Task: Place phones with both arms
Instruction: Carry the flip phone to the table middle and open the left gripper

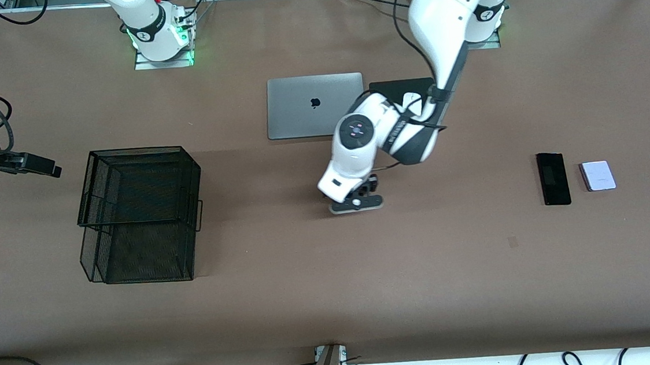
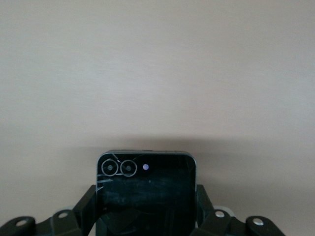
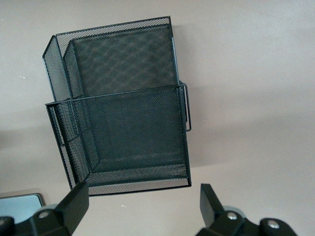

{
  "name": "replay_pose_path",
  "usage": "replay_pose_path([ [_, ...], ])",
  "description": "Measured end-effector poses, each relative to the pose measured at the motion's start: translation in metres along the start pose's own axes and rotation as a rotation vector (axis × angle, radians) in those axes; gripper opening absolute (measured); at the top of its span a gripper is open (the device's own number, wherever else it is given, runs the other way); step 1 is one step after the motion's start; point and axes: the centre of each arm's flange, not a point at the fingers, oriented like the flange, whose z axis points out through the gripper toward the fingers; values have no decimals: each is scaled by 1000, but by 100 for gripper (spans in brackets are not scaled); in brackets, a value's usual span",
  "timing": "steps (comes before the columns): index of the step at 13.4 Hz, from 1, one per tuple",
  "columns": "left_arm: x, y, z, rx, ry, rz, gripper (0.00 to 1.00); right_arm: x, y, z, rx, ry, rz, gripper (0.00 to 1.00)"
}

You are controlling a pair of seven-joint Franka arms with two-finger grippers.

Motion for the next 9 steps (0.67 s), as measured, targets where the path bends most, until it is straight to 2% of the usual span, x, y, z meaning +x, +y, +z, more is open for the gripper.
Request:
replay_pose_path([
  [4,-22,38,28,-22,27,0,81,1,4,-2,-15,5,3,100],
  [9,-25,40,42,9,55,4,81,1,7,-1,-25,3,7,100],
])
